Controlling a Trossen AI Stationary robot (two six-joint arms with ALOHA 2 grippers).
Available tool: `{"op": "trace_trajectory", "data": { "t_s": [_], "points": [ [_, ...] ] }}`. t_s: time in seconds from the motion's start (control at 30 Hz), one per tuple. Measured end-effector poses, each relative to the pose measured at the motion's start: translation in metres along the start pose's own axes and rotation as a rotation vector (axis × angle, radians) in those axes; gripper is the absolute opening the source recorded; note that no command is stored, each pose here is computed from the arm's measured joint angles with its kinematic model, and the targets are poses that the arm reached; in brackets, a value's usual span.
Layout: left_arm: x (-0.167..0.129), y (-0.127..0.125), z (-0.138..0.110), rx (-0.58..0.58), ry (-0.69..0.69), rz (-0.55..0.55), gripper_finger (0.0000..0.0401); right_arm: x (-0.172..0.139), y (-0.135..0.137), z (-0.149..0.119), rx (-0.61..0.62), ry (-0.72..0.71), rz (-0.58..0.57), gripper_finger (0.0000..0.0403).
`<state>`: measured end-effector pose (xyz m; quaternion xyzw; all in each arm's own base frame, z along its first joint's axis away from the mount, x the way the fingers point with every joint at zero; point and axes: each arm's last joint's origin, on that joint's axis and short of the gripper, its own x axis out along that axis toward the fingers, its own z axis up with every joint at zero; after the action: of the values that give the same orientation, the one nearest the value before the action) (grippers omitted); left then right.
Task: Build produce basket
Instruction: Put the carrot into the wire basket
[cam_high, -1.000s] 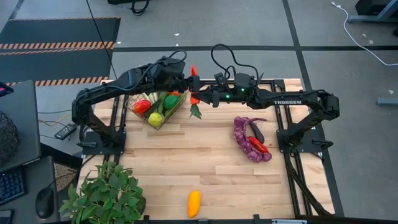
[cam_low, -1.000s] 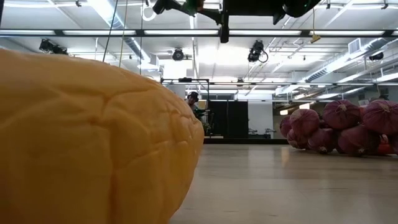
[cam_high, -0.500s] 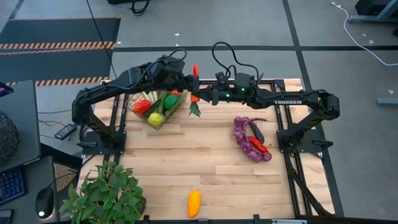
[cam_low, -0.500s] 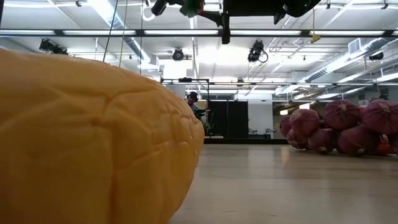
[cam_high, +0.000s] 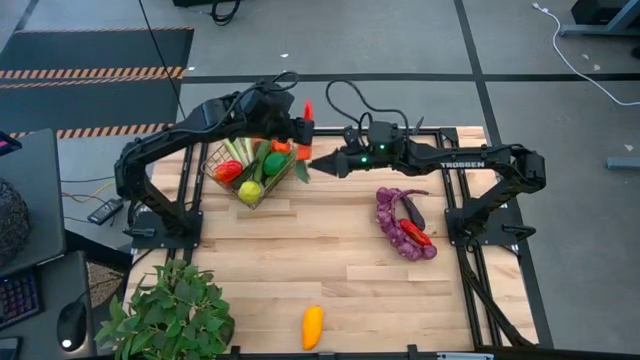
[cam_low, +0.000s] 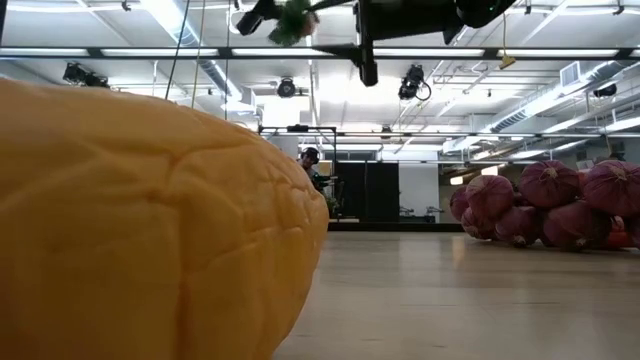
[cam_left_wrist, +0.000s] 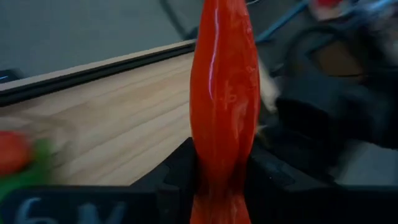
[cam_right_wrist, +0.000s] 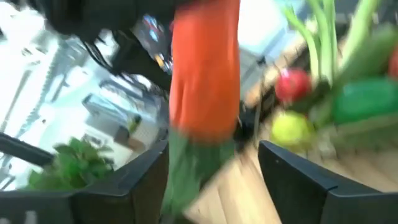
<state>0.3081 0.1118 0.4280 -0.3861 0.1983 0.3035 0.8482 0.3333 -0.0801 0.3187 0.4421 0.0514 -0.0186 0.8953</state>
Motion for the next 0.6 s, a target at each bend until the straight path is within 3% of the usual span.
{"op": "trace_trajectory", "data": {
  "t_s": [0.33, 0.6],
  "points": [
    [-0.009, 0.062, -0.001, 0.132, 0.238, 0.442, 0.0109, -0.001, -0.008, -0.002, 0.019, 0.05, -0.048, 0.0273],
    [-0.009, 0.085, 0.01, 0.159, 0.276, 0.527, 0.0133, -0.005, -0.016, 0.009, 0.012, 0.017, -0.069, 0.027]
  ]
}}
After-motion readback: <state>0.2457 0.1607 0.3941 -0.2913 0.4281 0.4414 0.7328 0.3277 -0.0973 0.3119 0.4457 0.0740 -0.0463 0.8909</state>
